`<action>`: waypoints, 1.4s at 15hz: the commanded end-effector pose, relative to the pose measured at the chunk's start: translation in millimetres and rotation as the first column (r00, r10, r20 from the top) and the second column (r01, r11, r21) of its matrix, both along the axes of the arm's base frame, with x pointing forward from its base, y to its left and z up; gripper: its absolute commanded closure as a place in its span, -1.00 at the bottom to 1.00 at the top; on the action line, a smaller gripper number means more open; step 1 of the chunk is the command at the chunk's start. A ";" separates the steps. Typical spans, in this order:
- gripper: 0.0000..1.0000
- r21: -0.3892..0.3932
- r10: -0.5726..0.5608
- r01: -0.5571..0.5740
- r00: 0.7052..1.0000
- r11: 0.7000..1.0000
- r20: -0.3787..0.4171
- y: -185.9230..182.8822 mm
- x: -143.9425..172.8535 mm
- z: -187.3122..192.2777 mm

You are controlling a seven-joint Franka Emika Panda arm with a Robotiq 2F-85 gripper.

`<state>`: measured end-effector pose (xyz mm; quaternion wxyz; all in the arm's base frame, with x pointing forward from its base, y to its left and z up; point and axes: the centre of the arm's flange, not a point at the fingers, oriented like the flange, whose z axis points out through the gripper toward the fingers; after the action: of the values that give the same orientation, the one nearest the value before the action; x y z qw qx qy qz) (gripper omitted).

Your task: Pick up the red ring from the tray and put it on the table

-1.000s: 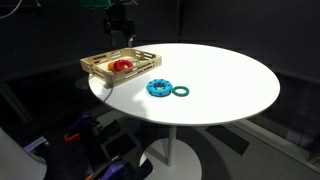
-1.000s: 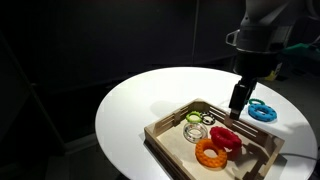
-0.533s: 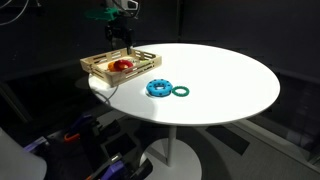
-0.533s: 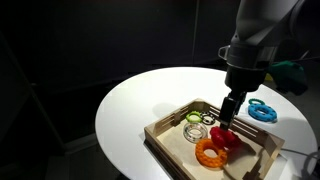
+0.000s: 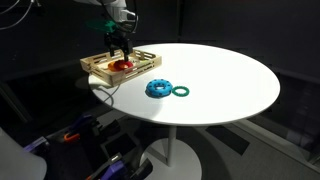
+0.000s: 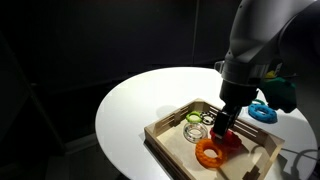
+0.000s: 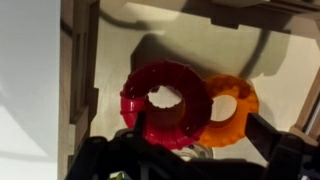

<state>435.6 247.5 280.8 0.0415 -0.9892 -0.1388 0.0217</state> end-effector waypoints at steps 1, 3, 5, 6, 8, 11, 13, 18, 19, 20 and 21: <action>-1.00 0.036 0.004 -0.003 1.000 0.999 -0.008 3.5 -4.3 -11.9; -1.00 0.038 -0.001 0.001 1.000 0.999 -0.016 3.8 -6.3 -17.6; -0.46 0.035 -0.003 0.004 1.000 0.999 -0.019 2.6 -6.9 -20.3; -0.32 0.034 -0.004 0.005 1.000 0.999 -0.018 1.7 -6.6 -19.9; 0.06 0.034 -0.005 0.005 1.000 0.999 -0.011 0.3 -5.3 -14.9; 0.54 0.042 0.002 -0.003 1.000 0.999 0.009 0.0 -4.4 -1.3; 0.84 0.059 0.005 -0.007 1.000 0.998 0.029 0.4 -3.7 11.0; 0.78 0.111 -0.007 -0.003 0.996 0.994 0.094 -4.8 -1.0 48.0; 0.78 0.108 -0.011 -0.001 0.994 0.994 0.109 -8.5 0.9 55.4; 0.78 0.104 -0.015 0.002 0.992 0.995 0.125 -12.4 2.5 61.8; 0.78 0.097 -0.024 0.011 0.990 0.995 0.138 -18.6 4.8 67.8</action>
<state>440.5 248.6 327.3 0.0814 -0.9869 -0.1359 -0.0310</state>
